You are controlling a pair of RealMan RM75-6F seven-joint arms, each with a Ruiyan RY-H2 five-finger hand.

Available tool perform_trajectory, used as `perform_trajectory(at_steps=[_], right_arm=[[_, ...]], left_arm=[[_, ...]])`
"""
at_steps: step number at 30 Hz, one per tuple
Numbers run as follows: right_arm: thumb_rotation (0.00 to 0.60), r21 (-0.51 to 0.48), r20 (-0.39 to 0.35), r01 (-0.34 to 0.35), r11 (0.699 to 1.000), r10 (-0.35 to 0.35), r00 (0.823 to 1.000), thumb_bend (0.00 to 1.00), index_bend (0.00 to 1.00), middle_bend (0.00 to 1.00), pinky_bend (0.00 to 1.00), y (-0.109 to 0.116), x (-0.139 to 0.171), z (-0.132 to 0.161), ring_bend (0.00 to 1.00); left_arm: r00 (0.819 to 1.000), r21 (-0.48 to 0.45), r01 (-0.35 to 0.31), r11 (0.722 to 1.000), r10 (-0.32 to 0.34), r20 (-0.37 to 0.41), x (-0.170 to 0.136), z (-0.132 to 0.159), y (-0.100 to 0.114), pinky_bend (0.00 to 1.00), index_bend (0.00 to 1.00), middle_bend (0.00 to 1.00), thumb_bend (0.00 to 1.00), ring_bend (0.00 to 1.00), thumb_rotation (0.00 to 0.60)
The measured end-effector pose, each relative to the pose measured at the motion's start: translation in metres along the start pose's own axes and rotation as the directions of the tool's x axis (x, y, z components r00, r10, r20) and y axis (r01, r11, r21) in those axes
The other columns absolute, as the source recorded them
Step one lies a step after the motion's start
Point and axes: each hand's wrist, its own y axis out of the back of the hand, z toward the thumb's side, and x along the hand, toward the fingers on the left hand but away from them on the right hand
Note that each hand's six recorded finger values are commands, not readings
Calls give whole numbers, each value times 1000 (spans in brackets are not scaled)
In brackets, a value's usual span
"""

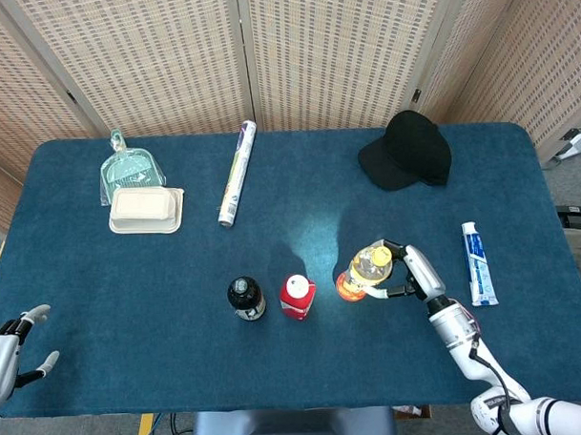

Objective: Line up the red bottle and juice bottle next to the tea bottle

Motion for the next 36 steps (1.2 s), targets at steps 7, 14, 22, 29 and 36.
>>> perform_trajectory(at_steps=[7,14,22,29,36], right_arm=[[600,-6,7,-27,1000,27,1000,230,521,534,634,-14,0,-7,446],[600,-17,9,-50,999,50,999,226,521,534,634,-24,0,-9,446],[600,-16,9,-83,996,83,996,210,521,527,634,-35,1,-12,446],[600,20,-1,-111,994,111,994,163,521,483,633,-39,3,-14,423],[600,59,-24,-134,989,135,990,109,504,427,578,-41,4,-15,356]], left_arm=[[1000,-4,-5,1000,5,-4,0,-1,2,554,418,332,206,365,600],[1000,-3,-3,1000,3,-5,0,-2,1,554,418,332,206,365,600],[1000,-4,-9,1000,9,-7,0,-3,3,554,418,332,206,365,600],[1000,-6,-13,1000,13,-7,-1,-3,5,554,418,332,206,365,600],[1000,-6,-12,1000,12,-8,-1,-3,4,554,418,332,206,365,600]])
